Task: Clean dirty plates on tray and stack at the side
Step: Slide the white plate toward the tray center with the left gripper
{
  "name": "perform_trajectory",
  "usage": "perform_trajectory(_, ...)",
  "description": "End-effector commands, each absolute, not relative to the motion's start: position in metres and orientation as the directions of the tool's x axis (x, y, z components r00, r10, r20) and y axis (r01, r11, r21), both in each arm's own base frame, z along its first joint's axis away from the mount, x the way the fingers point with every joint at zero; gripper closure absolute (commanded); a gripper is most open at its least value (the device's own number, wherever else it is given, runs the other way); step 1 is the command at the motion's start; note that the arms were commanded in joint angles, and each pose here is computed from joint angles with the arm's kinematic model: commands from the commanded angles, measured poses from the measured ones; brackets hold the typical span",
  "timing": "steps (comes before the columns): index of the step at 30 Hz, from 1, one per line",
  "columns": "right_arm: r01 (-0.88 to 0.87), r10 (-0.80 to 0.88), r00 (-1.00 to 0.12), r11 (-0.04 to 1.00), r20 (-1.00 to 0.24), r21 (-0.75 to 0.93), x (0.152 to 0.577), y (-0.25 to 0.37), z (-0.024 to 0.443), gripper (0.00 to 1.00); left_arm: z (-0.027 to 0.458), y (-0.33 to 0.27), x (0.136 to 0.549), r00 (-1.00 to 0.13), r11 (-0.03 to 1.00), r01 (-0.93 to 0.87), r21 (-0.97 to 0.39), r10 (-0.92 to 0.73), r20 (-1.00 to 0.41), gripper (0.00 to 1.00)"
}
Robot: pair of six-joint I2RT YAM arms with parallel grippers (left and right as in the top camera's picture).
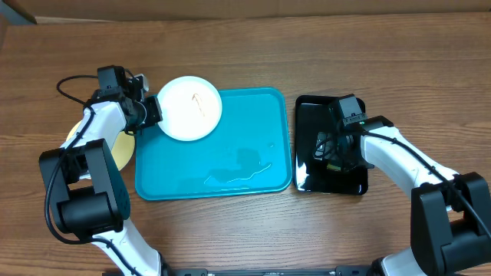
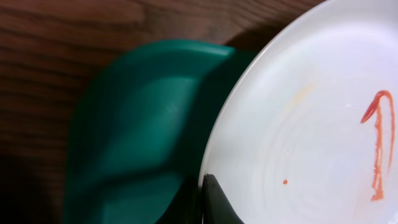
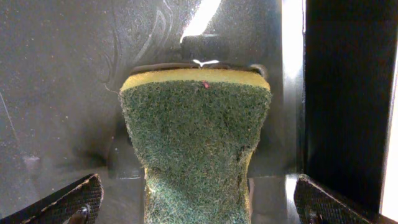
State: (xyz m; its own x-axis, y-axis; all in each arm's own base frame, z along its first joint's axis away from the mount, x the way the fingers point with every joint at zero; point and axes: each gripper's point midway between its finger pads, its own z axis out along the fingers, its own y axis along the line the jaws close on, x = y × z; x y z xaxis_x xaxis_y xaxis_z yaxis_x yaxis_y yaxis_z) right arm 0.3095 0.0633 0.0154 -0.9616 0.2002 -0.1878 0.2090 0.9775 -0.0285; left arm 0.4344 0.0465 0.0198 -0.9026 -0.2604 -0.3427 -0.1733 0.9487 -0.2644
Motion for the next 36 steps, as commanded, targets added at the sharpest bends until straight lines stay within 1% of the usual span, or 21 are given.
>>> perform_trajectory(1, 0.217, 0.207, -0.959, 0.976, -0.195, -0.032, 0.311, 0.061, 0.016, 0.0, 0.035, 0.031, 0.432, -0.905, 0.928, -0.142, -0.344, -0.263, -0.335, 0.96)
perform_trajectory(5, 0.217, 0.207, -0.959, 0.976, -0.195, -0.032, 0.311, 0.061, 0.016, 0.0, 0.03, 0.013, 0.411, -0.94, 0.917, -0.148, -0.369, -0.247, -0.235, 0.96)
perform_trajectory(11, 0.217, 0.207, -0.959, 0.976, -0.195, -0.032, 0.311, 0.061, 0.016, 0.0, 0.022, -0.021, 0.374, -0.982, 0.926, -0.134, -0.352, -0.172, -0.079, 0.96)
perform_trajectory(16, 0.217, 0.207, -0.959, 0.976, -0.195, -0.032, 0.311, 0.061, 0.016, 0.0, 0.018, -0.038, 0.361, -0.992, 0.943, -0.108, -0.314, -0.124, -0.033, 0.94)
perform_trajectory(17, 0.217, 0.207, -0.959, 0.976, -0.195, -0.032, 0.311, 0.061, 0.016, 0.0, 0.018, -0.04, 0.358, -0.992, 0.947, -0.111, -0.302, -0.123, -0.023, 0.92)
perform_trajectory(18, 0.217, 0.207, -0.959, 0.976, -0.195, -0.032, 0.311, 0.061, 0.016, 0.0, 0.018, -0.042, 0.357, -0.993, 0.948, -0.108, -0.301, -0.118, -0.016, 0.88)
perform_trajectory(19, 0.217, 0.207, -0.959, 0.976, -0.195, -0.032, 0.311, 0.061, 0.016, 0.0, 0.017, -0.045, 0.355, -0.993, 0.947, -0.111, -0.301, -0.119, -0.009, 0.66)
perform_trajectory(20, 0.217, 0.207, -0.959, 0.976, -0.195, -0.032, 0.311, 0.061, 0.016, 0.0, 0.017, -0.046, 0.354, -0.992, 0.946, -0.117, -0.301, -0.123, -0.002, 0.57)
perform_trajectory(21, 0.217, 0.207, -0.959, 0.976, -0.195, -0.032, 0.311, 0.061, 0.016, 0.0, 0.017, -0.047, 0.353, -0.992, 0.946, -0.121, -0.301, -0.125, 0.004, 0.55)
perform_trajectory(22, 0.217, 0.207, -0.959, 0.976, -0.195, -0.032, 0.311, 0.061, 0.016, 0.0, 0.017, -0.047, 0.351, -0.992, 0.946, -0.124, -0.3, -0.126, 0.012, 0.45)
perform_trajectory(23, 0.217, 0.207, -0.959, 0.976, -0.195, -0.032, 0.311, 0.061, 0.016, 0.0, 0.017, -0.048, 0.349, -0.992, 0.946, -0.125, -0.299, -0.125, 0.019, 0.0)
perform_trajectory(31, 0.217, 0.207, -0.959, 0.976, -0.195, -0.032, 0.311, 0.061, 0.016, 0.0, 0.017, -0.044, 0.342, -0.99, 0.952, -0.143, -0.271, -0.136, 0.046, 0.0)
perform_trajectory(36, 0.217, 0.207, -0.959, 0.976, -0.195, -0.032, 0.311, 0.061, 0.016, 0.0, 0.034, -0.039, 0.343, -0.992, 0.971, -0.122, -0.206, -0.126, -0.009, 0.0)
